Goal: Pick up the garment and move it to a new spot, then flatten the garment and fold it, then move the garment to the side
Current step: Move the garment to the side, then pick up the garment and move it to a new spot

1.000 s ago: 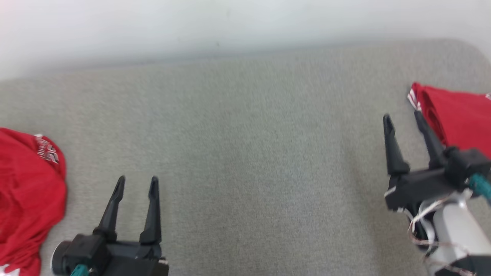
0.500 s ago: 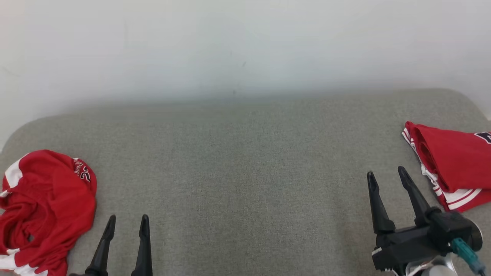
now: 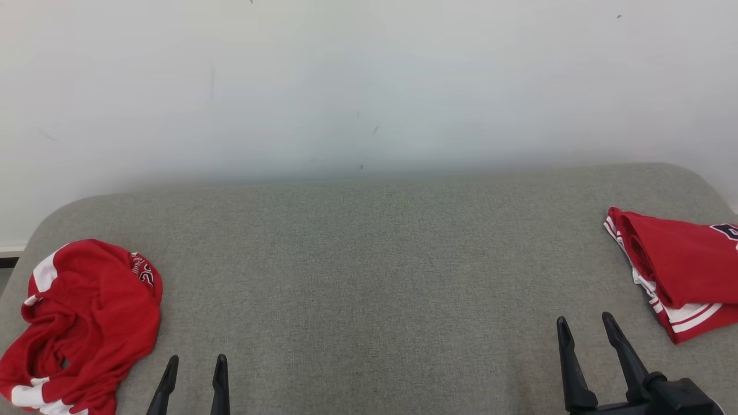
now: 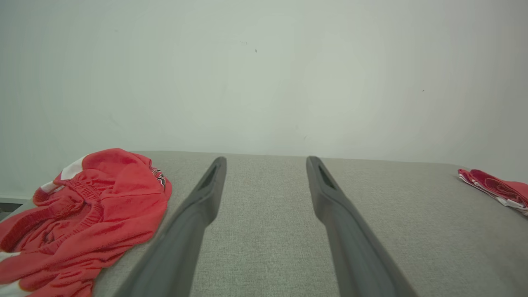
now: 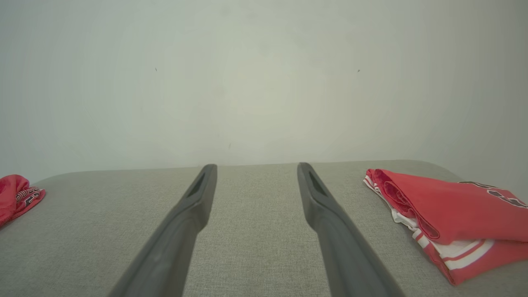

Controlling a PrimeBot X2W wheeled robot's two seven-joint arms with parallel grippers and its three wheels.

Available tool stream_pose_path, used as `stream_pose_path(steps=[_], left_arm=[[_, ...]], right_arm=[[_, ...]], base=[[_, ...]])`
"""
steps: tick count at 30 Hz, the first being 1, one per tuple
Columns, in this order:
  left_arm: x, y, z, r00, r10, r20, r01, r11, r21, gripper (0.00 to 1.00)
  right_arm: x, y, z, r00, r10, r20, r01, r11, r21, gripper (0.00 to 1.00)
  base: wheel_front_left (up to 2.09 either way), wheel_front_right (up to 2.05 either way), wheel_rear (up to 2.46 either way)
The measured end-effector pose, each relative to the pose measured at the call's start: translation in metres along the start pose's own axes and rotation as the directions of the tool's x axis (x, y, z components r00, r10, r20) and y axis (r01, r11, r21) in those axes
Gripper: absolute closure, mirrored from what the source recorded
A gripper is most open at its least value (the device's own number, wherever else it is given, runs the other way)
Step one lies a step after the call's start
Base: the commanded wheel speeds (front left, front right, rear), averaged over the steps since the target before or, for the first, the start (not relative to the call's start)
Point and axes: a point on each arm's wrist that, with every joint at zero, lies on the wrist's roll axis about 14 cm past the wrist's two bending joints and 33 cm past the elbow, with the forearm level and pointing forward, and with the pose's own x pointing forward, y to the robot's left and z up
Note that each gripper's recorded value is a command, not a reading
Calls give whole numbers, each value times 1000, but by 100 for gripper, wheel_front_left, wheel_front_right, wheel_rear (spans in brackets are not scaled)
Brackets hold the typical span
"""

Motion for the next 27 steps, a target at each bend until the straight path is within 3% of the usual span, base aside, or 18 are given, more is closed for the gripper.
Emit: stream_pose_path(steps=[27], left_arm=[[-11,-7,-11,999,-12,-42,11,1000,-14,0]], right_arm=[[-14,9,-12,999,7,-43,-6,1000,18,0]], base=[[0,0,0]])
